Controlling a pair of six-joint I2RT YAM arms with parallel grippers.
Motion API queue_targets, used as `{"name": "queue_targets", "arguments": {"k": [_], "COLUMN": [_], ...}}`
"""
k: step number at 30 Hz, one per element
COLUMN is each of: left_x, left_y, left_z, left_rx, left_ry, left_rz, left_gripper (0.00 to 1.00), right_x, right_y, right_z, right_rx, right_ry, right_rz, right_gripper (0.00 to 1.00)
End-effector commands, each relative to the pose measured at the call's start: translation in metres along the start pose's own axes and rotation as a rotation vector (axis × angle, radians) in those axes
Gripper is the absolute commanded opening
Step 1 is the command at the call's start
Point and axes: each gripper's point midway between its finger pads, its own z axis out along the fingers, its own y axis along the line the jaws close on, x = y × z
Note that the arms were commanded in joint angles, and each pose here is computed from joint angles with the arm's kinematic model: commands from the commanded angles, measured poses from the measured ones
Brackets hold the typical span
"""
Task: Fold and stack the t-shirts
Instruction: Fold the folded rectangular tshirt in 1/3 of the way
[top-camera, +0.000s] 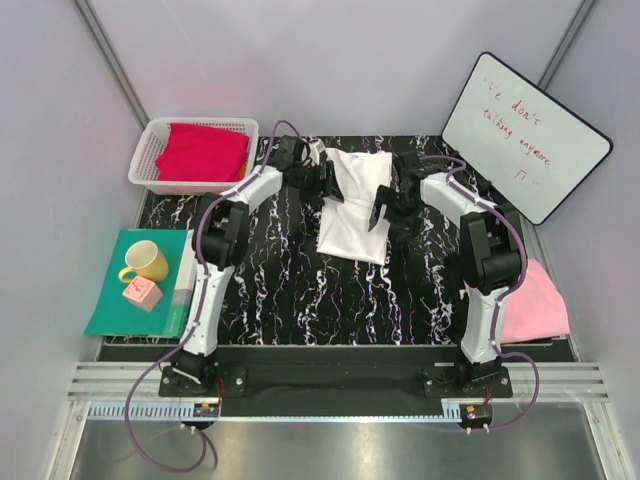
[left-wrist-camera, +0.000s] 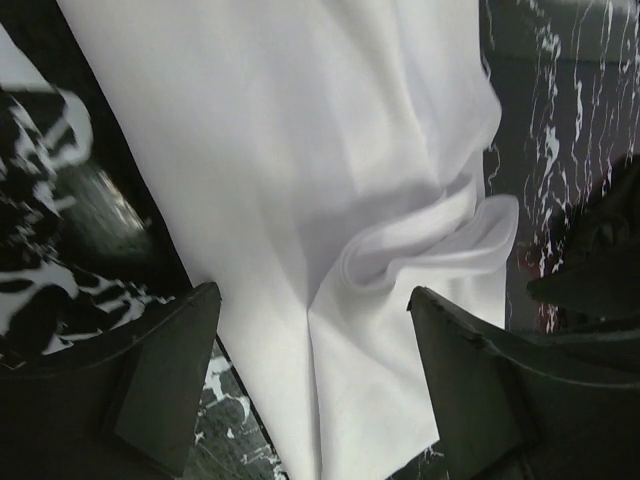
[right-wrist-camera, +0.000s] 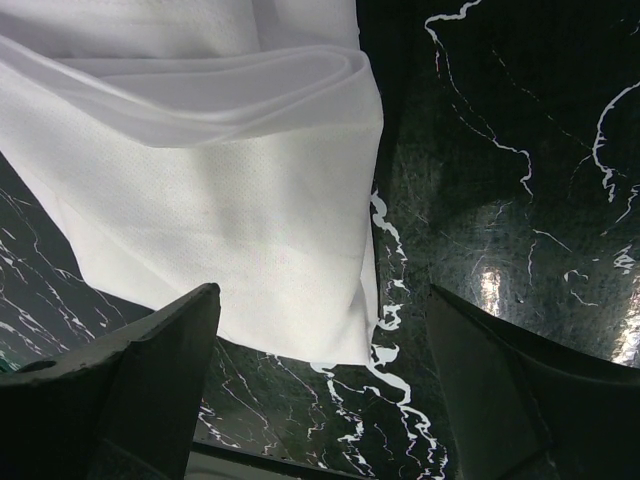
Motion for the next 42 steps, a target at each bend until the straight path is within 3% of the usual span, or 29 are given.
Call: {"name": "queue_targets", "arguments": {"k": [1, 7, 15, 23, 29, 33, 35, 42], "left_x": [-0.013, 0.003, -0.014, -0.001, 0.003, 0.005, 0.004, -0.007], "left_y": [-0.053, -0.052, -0.053, -0.041, -0.048, -0.049, -0.050, -0.049], "left_z": [-0.037, -0.031, -0.029, -0.009, 0.003, 0.011, 0.011, -0.021], "left_rx": [0.148, 0.161, 0.141, 0.137, 0.171, 0.177, 0.175, 0.117], "left_ry": [-0.079, -0.060, -0.090, -0.037, -0.017, -0.006, -0.009, -0.066], "left_rz": [0.125, 0.129, 0.134, 0.092, 0.090, 0.081, 0.078, 0.112], "left_gripper": [0.79, 0.77, 0.71, 0.68, 0.51, 0.25, 0.01, 0.00], "right_x": [-0.005, -0.004, -0.005, -0.012, -0.025, -0.029, -0.029, -0.026], "right_y": [0.000, -0.002, -0.004, -0.010, -0.012, -0.014, -0.014, -0.014], "right_z": [-0.009, -0.005, -0.005, -0.006, -0.016, -0.018, -0.020, -0.017], "right_rx": [0.004, 0.009, 0.008, 0.004, -0.005, -0.010, -0.014, -0.017], "right_ry": [-0.027, -0.016, -0.015, -0.020, -0.056, -0.062, -0.064, -0.050], "right_rz": [0.017, 0.017, 0.020, 0.038, 0.042, 0.052, 0.051, 0.060], "right_gripper": [0.91, 0.91, 0.91, 0.92, 1.00, 1.00, 1.00, 1.00]}}
